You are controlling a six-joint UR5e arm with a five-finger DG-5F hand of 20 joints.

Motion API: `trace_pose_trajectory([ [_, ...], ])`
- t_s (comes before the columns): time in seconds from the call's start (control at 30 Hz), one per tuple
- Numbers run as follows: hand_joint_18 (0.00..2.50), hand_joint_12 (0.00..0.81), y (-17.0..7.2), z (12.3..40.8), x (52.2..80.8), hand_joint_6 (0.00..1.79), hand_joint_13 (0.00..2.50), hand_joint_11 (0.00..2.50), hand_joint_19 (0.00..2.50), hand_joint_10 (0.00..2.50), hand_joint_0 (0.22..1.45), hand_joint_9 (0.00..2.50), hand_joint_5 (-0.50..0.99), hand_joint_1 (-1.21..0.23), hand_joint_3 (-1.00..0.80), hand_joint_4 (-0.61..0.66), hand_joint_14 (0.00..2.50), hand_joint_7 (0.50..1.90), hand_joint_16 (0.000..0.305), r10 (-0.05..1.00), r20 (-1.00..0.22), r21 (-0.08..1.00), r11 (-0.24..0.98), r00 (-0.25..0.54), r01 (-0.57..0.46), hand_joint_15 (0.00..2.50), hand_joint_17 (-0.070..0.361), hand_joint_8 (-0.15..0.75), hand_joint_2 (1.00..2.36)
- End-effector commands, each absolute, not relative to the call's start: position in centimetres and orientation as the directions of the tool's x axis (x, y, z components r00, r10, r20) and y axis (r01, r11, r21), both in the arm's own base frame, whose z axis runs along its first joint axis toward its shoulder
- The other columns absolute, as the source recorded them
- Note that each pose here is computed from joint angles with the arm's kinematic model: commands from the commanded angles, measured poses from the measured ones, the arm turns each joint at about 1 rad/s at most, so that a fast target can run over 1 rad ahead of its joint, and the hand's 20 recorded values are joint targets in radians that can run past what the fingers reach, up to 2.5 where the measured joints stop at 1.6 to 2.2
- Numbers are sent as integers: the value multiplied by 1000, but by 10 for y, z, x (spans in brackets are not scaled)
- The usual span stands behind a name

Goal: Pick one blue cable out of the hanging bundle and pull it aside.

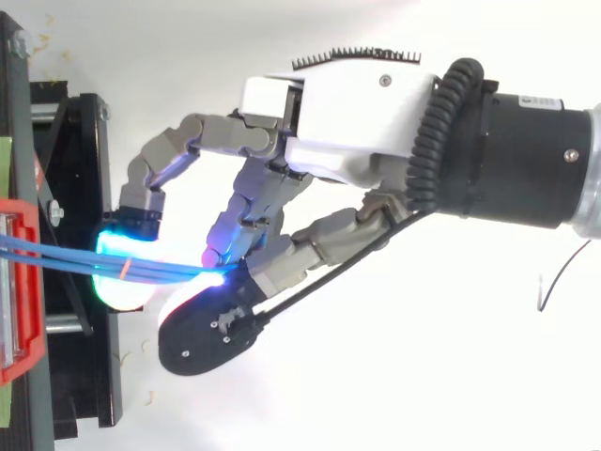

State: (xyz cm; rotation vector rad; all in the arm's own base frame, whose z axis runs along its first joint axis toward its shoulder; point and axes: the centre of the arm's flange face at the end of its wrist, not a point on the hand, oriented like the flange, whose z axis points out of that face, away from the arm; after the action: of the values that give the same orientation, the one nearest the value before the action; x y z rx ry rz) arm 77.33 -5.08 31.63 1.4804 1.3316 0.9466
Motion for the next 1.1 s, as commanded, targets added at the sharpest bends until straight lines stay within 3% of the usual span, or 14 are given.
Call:
trace_pose_trajectory([
  [0.0, 858, 355, -50, 317, 774, 862, 996, 534, 752, 22, 481, 1249, -60, -779, -500, -82, 24, 771, 49, 994, -22, 955, -12, 111, 298, 589, 110, 232, 1000],
  [0.23, 908, 372, -52, 315, 774, 844, 1028, 513, 735, 20, 436, 1285, -55, -678, -500, -80, 24, 781, 54, 994, -19, 954, -13, 105, 298, 574, 122, 253, 1000],
  [0.37, 839, 341, -52, 313, 773, 843, 1001, 538, 791, 24, 554, 1276, -58, -623, -500, -107, 25, 824, 46, 994, -21, 953, -12, 105, 304, 602, 103, 225, 1000],
  [0.5, 938, 386, -52, 313, 772, 842, 1052, 503, 728, 22, 581, 1284, -51, -710, -250, -59, 25, 813, 56, 994, -18, 952, -15, 106, 307, 573, 126, 263, 1008],
  [0.7, 985, 408, -52, 312, 772, 858, 1053, 518, 681, 22, 584, 1212, -58, -825, -64, -24, 22, 763, 62, 994, -18, 952, -15, 106, 307, 561, 140, 290, 1002],
  [0.87, 950, 392, -52, 312, 773, 871, 1026, 530, 693, 20, 608, 1162, -68, -879, -30, -29, 21, 775, 59, 994, -19, 952, -14, 105, 305, 568, 133, 275, 1006],
  [1.07, 849, 345, -52, 312, 772, 884, 964, 560, 731, 23, 673, 1117, -88, -961, -103, -111, 26, 916, 48, 994, -19, 951, -15, 106, 308, 599, 109, 229, 1018],
])
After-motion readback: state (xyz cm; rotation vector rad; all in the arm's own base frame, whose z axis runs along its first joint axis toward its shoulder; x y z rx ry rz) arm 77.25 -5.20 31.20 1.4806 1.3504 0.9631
